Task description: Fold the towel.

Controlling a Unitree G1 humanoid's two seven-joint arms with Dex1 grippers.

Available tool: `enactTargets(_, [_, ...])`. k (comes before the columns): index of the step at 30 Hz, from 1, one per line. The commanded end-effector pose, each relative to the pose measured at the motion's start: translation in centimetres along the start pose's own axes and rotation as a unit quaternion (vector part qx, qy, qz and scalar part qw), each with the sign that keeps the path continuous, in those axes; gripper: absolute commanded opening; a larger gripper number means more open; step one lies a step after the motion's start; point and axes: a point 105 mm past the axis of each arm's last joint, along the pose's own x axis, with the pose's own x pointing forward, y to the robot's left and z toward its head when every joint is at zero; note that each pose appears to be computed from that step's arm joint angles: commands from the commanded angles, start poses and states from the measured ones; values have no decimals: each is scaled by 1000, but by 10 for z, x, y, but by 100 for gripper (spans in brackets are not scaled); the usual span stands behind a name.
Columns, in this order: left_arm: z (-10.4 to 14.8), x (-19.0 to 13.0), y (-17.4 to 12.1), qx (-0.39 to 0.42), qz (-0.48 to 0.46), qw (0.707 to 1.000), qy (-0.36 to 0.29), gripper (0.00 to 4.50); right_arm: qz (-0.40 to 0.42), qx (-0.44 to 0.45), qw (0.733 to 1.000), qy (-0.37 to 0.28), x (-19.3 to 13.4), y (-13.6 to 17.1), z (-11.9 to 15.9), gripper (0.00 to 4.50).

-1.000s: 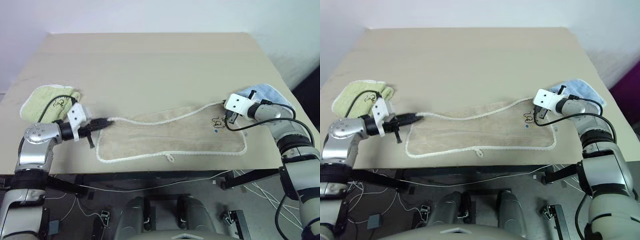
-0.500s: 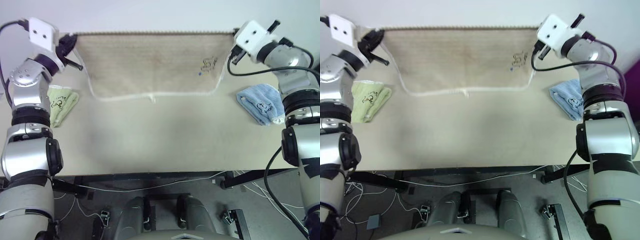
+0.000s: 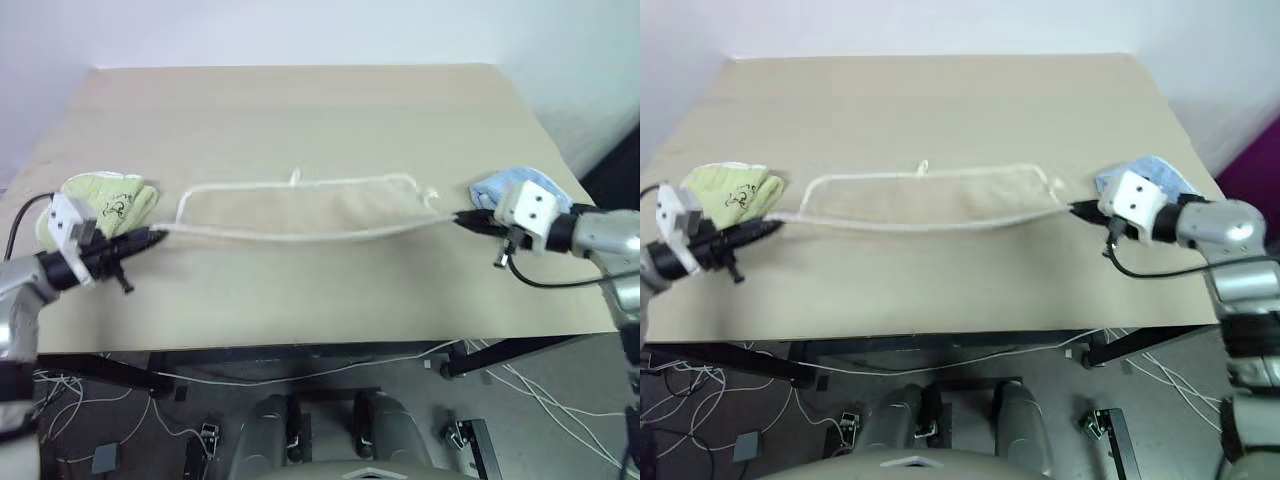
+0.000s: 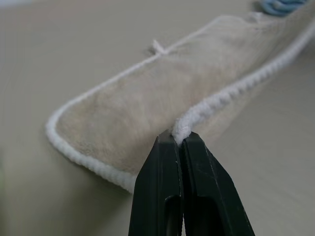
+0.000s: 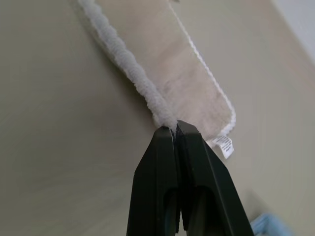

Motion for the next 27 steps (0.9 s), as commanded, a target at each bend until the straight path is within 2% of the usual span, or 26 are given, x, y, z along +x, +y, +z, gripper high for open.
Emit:
enactTargets(1, [12,-18,-18,1,-23,1000,14,0,22,8,1000,-19,-19,9,21,2])
enactTargets(7, [17,-29,-29,-28,-30,999,19,0,62,32,998,-7,-31,20,23,2])
enactTargets(12, [18,-15,-20,-7,-6,1000,18,0,16,5,1000,-4,-10,-3,18,2])
enactTargets(18, [13,13,14,29,64,997,20,0,-43,-26,999,0,33,-35,12,2])
enactTargets(27, [-8,39,56,96,140,983,64,0,-58,-39,997,21,74,-54,-5,2])
